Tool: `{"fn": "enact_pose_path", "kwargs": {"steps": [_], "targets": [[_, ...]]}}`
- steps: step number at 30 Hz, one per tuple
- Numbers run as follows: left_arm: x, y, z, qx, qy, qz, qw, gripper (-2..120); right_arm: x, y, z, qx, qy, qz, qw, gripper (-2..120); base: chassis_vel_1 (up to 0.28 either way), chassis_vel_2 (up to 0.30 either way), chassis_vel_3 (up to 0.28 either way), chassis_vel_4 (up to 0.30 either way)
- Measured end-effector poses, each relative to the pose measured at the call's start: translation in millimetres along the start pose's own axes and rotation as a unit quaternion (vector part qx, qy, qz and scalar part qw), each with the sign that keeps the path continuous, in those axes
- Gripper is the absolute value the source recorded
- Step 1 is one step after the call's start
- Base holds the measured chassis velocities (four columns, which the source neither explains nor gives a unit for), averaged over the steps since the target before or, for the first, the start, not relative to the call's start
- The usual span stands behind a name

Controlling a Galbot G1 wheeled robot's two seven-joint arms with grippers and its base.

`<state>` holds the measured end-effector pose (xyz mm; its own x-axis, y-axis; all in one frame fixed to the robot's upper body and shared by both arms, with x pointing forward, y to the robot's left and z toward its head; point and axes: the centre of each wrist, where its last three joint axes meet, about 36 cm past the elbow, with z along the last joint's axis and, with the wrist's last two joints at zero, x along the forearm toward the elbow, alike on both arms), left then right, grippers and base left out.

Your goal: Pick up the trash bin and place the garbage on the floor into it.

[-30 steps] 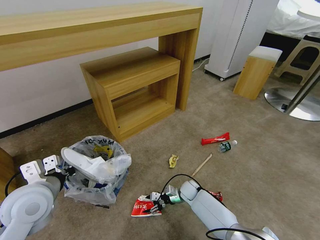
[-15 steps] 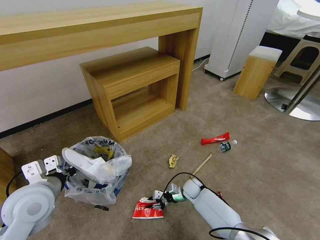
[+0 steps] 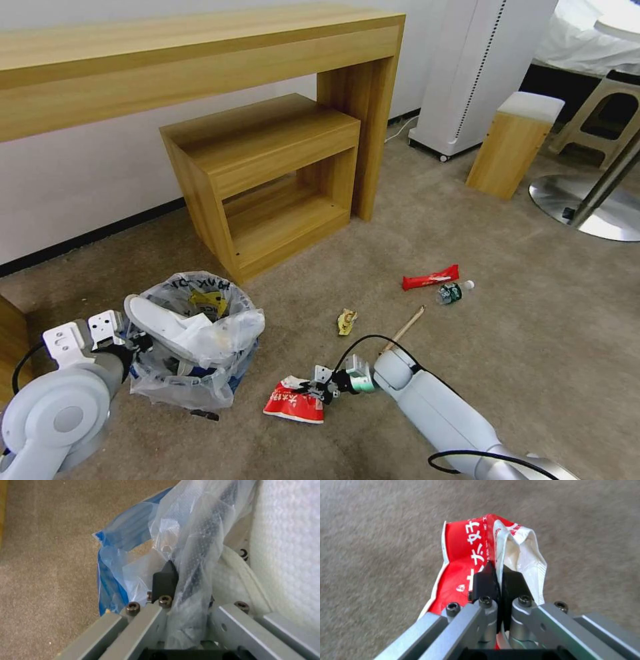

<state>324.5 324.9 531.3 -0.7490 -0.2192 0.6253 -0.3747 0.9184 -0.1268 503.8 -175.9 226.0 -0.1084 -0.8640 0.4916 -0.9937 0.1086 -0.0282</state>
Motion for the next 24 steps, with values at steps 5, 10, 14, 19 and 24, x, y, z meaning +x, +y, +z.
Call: {"fn": "enact_pose_path", "kwargs": {"steps": [5, 10, 14, 19, 24], "targets": [[3.0, -1.8, 0.5, -0.002, -0.001, 0.002, 1.0000, 0, 12.1, -0.3, 0.3, 0.002, -0.006, 0.012, 1.000, 0, 0.000, 0.000, 0.000, 0.000], [8.0, -2.9, 3.2, -0.006, 0.001, 0.005, 1.0000, 0, 39.2, -3.1, -18.6, 0.008, -0.052, 0.047, 0.998, 0, 0.000, 0.000, 0.000, 0.000], [9.8, -3.9, 4.4, -0.008, 0.002, 0.007, 0.9999, 0, 69.8, -12.2, -41.5, 0.017, -0.093, 0.085, 0.992, 0, 0.000, 0.000, 0.000, 0.000], [10.1, -7.1, 6.5, -0.013, 0.005, 0.013, 0.9998, 0, 112.5, -24.0, -66.3, 0.033, -0.126, 0.127, 0.983, 0, 0.000, 0.000, 0.000, 0.000], [10.5, -13.9, 9.1, -0.011, 0.015, 0.045, 0.9988, 0, 149.5, -32.9, -95.9, 0.040, -0.184, 0.160, 0.969, 0, 0.000, 0.000, 0.000, 0.000]]}}
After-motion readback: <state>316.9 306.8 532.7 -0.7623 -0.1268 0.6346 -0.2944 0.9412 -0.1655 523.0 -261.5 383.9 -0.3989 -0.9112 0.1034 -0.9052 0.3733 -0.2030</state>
